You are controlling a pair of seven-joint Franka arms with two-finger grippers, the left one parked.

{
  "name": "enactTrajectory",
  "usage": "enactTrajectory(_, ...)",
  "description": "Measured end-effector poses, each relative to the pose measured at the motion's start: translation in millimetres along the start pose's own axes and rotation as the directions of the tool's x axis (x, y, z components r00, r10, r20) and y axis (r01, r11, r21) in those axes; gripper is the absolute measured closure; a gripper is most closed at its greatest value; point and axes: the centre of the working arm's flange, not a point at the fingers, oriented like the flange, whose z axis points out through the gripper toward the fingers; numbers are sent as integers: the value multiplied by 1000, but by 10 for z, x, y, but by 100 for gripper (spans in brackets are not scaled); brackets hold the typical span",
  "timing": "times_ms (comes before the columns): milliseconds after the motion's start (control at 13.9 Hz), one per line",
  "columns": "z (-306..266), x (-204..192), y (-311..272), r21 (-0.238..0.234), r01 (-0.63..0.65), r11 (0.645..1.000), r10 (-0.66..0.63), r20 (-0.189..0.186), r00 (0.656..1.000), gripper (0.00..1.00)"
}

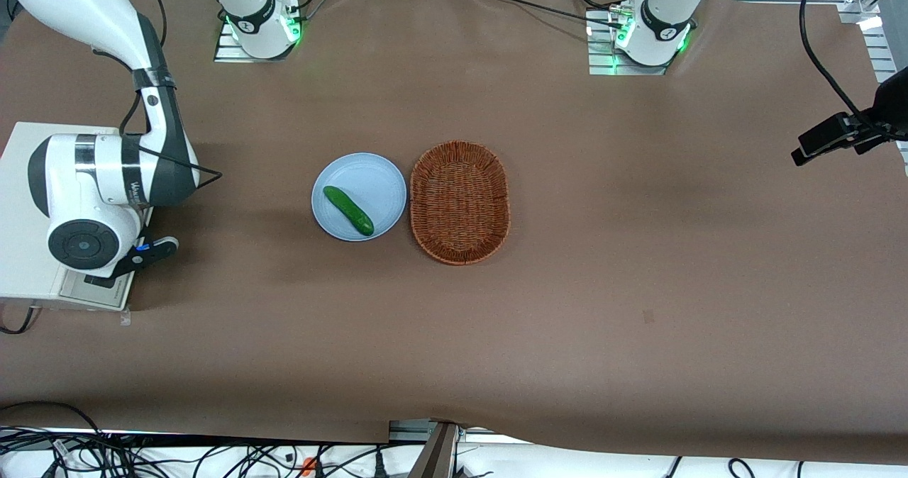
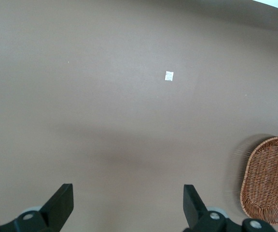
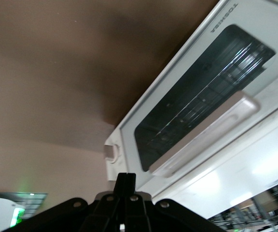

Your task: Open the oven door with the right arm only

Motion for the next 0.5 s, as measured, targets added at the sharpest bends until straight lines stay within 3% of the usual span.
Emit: enactTrajectory(503, 92, 22, 127, -77, 117, 990, -116, 19, 993, 99)
